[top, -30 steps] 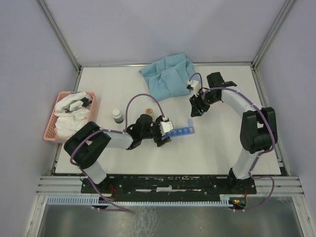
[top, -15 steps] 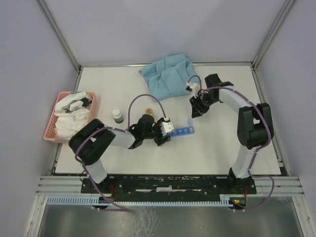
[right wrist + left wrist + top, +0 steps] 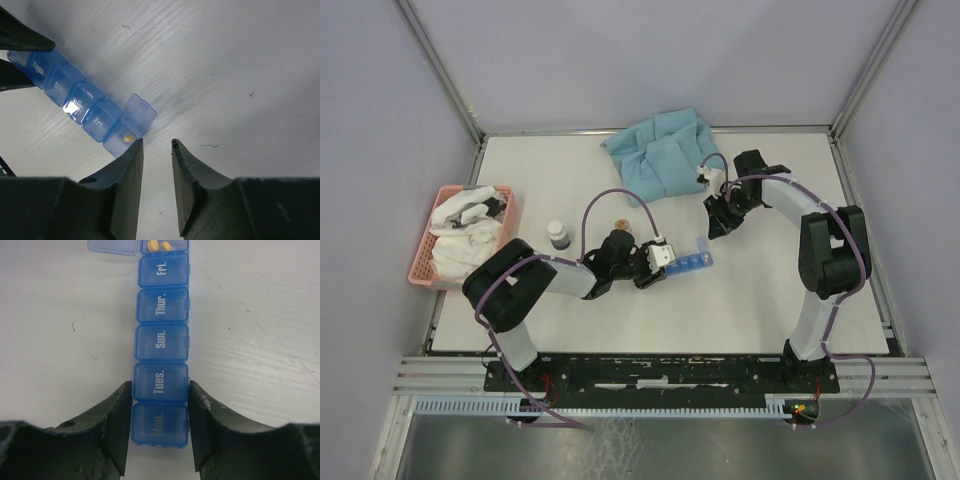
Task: Sort the pills into containers
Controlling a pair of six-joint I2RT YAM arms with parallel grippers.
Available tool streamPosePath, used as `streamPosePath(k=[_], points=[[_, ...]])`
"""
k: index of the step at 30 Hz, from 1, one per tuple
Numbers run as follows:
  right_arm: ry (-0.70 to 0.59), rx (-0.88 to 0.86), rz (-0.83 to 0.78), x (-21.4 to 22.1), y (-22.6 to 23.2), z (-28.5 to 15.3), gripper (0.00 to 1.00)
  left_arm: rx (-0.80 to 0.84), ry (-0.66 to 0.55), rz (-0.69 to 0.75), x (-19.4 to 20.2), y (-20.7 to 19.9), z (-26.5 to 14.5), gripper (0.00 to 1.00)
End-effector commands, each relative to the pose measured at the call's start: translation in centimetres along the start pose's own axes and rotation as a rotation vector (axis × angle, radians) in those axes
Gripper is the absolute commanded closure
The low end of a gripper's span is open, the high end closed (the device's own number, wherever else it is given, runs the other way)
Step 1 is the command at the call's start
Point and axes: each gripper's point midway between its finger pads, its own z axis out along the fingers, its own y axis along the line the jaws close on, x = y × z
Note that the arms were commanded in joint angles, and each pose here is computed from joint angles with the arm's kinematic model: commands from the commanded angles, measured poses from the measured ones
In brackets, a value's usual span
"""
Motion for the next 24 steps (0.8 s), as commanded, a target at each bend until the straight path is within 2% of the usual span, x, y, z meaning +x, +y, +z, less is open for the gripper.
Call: streamPosePath(k=[1,8,18,24], points=[[-0.044,0.047,0.012,-1.7,-1.2,-0.6,0.63,-0.012,-0.032,0.033,-1.4,1.0,0.5,0.52],[-0.062,0.072,0.104,-1.5,-2.4,0.6,0.8,0.009,-0.028,0.037,-1.4,0.7,0.7,0.65],[-0.04,-0.008,0.246,-0.3,-2.9,2.7,0.89,0.043,-0.023,0.046,-1.2,0.2,0.8,0.77],[-0.033,-0.137,0.277,-0.3,-1.4,3.3,0.91,0.047,-0.024,0.047,-1.3,0.2,0.9,0.79]])
